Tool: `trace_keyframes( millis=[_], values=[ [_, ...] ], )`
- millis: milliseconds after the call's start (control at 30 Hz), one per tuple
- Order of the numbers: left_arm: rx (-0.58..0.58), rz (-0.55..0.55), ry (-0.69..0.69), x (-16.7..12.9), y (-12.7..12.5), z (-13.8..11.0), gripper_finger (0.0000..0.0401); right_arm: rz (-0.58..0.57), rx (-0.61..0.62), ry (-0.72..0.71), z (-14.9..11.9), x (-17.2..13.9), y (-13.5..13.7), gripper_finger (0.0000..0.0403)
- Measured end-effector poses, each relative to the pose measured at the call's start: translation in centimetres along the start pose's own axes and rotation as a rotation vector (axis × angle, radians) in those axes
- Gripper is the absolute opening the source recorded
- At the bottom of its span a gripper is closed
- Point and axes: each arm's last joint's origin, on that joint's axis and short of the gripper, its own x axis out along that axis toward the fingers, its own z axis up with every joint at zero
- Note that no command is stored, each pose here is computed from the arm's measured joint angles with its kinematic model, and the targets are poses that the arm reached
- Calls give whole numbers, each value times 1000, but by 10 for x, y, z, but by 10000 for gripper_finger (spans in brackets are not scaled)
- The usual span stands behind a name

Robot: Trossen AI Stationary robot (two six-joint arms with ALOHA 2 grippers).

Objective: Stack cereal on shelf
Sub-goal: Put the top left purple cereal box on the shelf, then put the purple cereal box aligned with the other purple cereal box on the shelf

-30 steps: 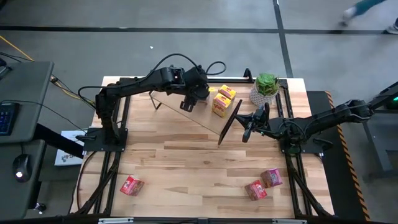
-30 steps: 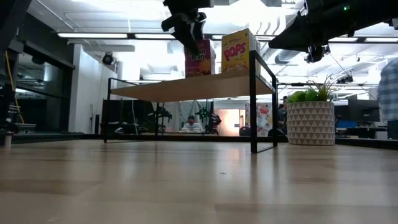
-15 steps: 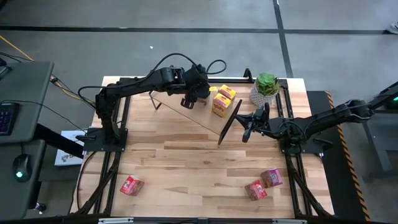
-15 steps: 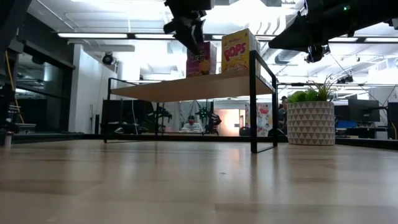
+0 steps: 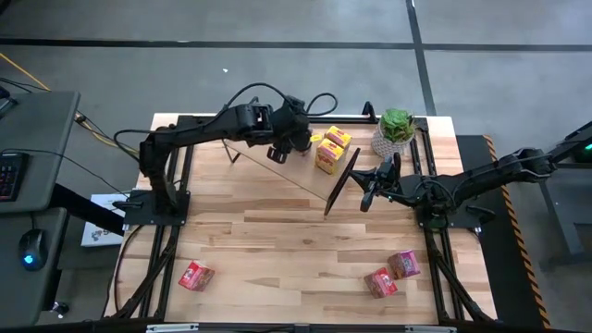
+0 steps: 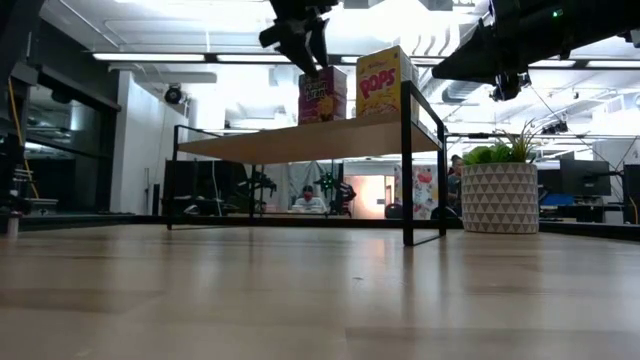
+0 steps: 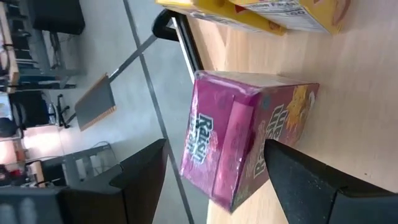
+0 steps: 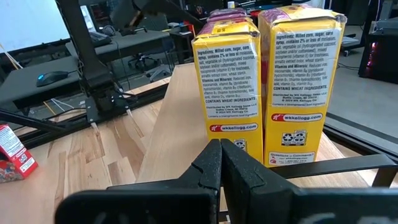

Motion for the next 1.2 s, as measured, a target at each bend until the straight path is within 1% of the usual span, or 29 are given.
trace_keyframes(
  millis=[100, 200, 300, 333, 400, 467, 533, 600, 667, 700, 767, 900, 1033, 1100, 1200],
  values=[
    [9, 39, 9, -11, 1, -1, 259, -1, -2, 2, 0, 0, 0, 0],
    [2, 94, 11, -30, 5, -6, 259, -2, -3, 5, -1, 0, 0, 0],
    [-56, 152, -4, -53, 8, -12, 259, -4, -3, 5, -1, 0, 0, 0],
    [-100, 164, -20, -62, 9, -15, 259, -4, -1, 5, -1, 0, 0, 0],
    [-227, 177, -71, -81, 11, -23, 259, -4, 3, 5, -1, 0, 0, 0],
    [-378, 146, -141, -101, 12, -33, 259, -4, 3, 5, -1, 0, 0, 0],
    [-518, 57, -233, -114, 9, -42, 259, -4, 9, 5, -1, 0, 0, 0],
    [-600, -65, -318, -123, 0, -52, 259, -5, 17, 7, -1, 0, 0, 0],
    [-641, -152, -402, -127, -13, -58, 259, -5, 17, 7, -1, 0, 0, 0],
    [-652, -176, -436, -127, -22, -61, 259, -5, 17, 7, -1, 0, 0, 0],
    [-670, -186, -500, -123, -43, -68, 259, -5, 17, 7, -1, 0, 0, 0],
    [-689, -160, -645, -106, -93, -85, 259, -6, 17, 7, -1, 0, 0, 0],
    [-746, -126, -859, -84, -144, -100, 259, -13, 17, 5, -1, 0, -1, 0],
    [-776, -98, -989, -76, -165, -107, 259, -13, 17, 4, -1, 0, -1, 0],
    [-804, -53, -1167, -70, -188, -116, 259, -12, 18, 2, -1, 0, -1, 0]
  ],
)
